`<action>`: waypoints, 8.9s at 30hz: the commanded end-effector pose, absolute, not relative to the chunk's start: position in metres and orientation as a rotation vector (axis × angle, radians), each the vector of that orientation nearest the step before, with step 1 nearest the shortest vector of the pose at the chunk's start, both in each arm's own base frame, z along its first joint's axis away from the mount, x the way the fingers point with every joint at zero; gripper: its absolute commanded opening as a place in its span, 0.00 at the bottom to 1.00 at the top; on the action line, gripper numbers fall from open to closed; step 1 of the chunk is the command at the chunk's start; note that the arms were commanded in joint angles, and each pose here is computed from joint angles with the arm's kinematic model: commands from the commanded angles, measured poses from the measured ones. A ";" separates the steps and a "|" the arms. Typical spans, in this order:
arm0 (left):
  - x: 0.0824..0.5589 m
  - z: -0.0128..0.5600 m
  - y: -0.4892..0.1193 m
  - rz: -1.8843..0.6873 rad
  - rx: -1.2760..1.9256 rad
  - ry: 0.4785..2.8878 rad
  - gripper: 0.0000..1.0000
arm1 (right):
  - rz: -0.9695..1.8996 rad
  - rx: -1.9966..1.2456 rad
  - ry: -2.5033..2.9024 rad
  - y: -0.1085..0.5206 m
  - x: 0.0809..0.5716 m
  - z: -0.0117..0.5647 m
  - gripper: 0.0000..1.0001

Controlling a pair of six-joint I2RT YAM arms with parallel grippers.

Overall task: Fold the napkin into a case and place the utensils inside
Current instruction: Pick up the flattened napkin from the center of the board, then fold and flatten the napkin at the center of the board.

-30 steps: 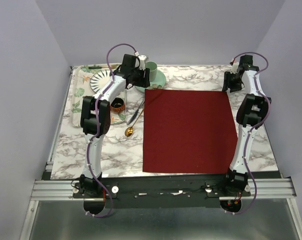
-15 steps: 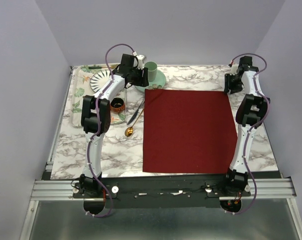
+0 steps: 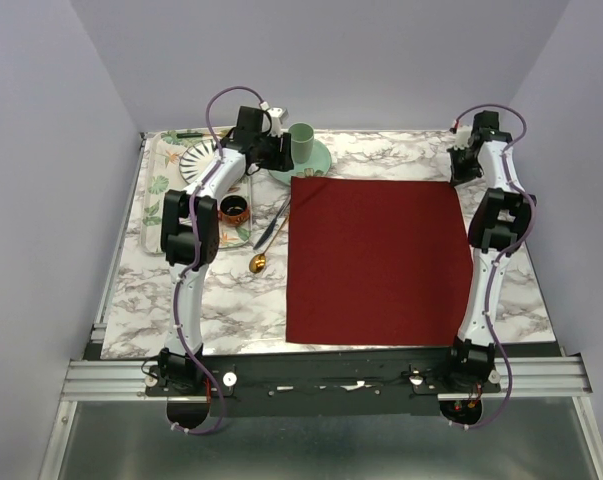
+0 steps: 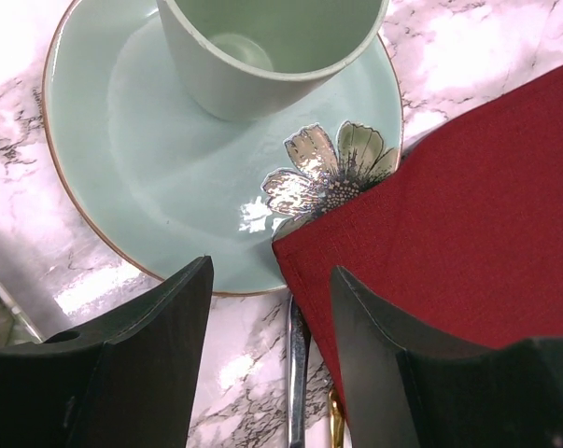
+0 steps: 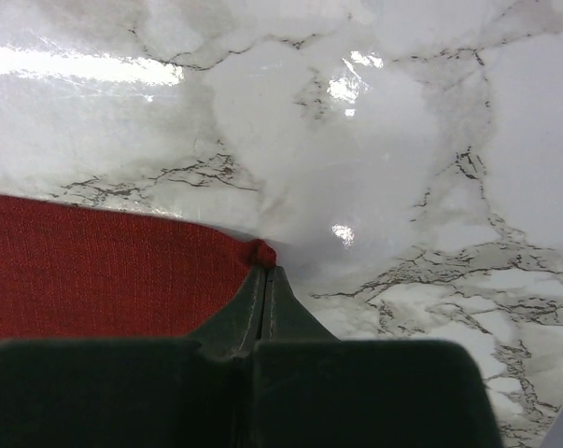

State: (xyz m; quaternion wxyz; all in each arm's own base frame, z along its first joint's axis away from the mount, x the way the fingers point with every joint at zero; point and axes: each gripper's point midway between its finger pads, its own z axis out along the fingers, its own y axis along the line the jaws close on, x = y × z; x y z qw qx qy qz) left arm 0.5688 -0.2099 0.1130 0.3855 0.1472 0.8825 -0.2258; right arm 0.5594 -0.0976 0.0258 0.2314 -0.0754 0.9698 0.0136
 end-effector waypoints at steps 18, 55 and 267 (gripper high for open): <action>0.562 0.077 -0.231 -0.565 0.612 2.298 0.63 | 0.088 -0.283 2.611 -0.080 0.540 0.042 0.00; 0.533 0.150 -0.255 -0.782 0.640 2.152 0.00 | 0.225 -0.277 2.488 -0.052 0.512 0.137 0.01; 0.209 0.087 -0.267 -0.790 1.515 2.380 0.00 | 0.206 -0.518 2.842 -0.129 0.197 0.073 0.01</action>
